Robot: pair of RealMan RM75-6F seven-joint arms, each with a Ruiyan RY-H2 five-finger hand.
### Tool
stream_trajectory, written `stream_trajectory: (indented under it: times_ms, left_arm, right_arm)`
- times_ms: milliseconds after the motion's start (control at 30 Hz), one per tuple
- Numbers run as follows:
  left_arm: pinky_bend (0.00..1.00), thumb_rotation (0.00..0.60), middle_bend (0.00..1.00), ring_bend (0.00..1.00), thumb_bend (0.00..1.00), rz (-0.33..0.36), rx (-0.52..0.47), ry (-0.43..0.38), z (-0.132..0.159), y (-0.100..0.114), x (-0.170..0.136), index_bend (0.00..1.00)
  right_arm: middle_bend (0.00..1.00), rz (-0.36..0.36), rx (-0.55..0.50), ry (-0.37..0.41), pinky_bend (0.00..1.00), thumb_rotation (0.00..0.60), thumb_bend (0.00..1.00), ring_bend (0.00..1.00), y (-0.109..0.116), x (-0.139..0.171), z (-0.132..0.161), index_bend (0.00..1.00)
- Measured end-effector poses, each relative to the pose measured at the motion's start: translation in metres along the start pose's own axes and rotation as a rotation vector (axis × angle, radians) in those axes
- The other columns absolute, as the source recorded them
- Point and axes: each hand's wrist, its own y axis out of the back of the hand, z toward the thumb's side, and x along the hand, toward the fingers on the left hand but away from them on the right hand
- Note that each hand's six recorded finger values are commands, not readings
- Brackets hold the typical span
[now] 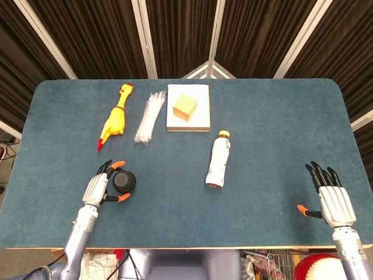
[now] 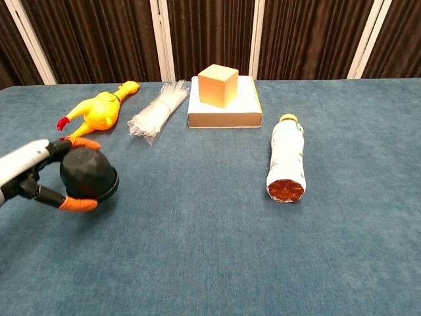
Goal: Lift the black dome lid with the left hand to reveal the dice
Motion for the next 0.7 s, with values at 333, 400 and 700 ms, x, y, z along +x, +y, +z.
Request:
stream_trajectory:
  times_ms: [333, 400, 700]
  left_arm:
    - [0.00, 0.600, 0.51, 0.00, 0.53, 0.038, 0.056, -0.019, 0.044, 0.038, -0.004, 0.22]
    - [0.00, 0.600, 0.51, 0.00, 0.53, 0.028, 0.051, 0.003, 0.049, 0.039, -0.002, 0.23]
    - [0.00, 0.600, 0.52, 0.00, 0.53, -0.129, -0.034, 0.033, 0.089, 0.012, 0.017, 0.23]
  right_arm:
    - [0.00, 0.001, -0.006, 0.004, 0.00, 0.600, 0.15, 0.15, 0.002, 0.002, 0.002, 0.00]
    - [0.00, 0.004, -0.004, 0.005, 0.00, 0.600, 0.15, 0.15, 0.001, 0.001, 0.003, 0.00]
    - [0.00, -0.001, 0.003, -0.005, 0.00, 0.600, 0.15, 0.15, 0.002, 0.000, -0.002, 0.00]
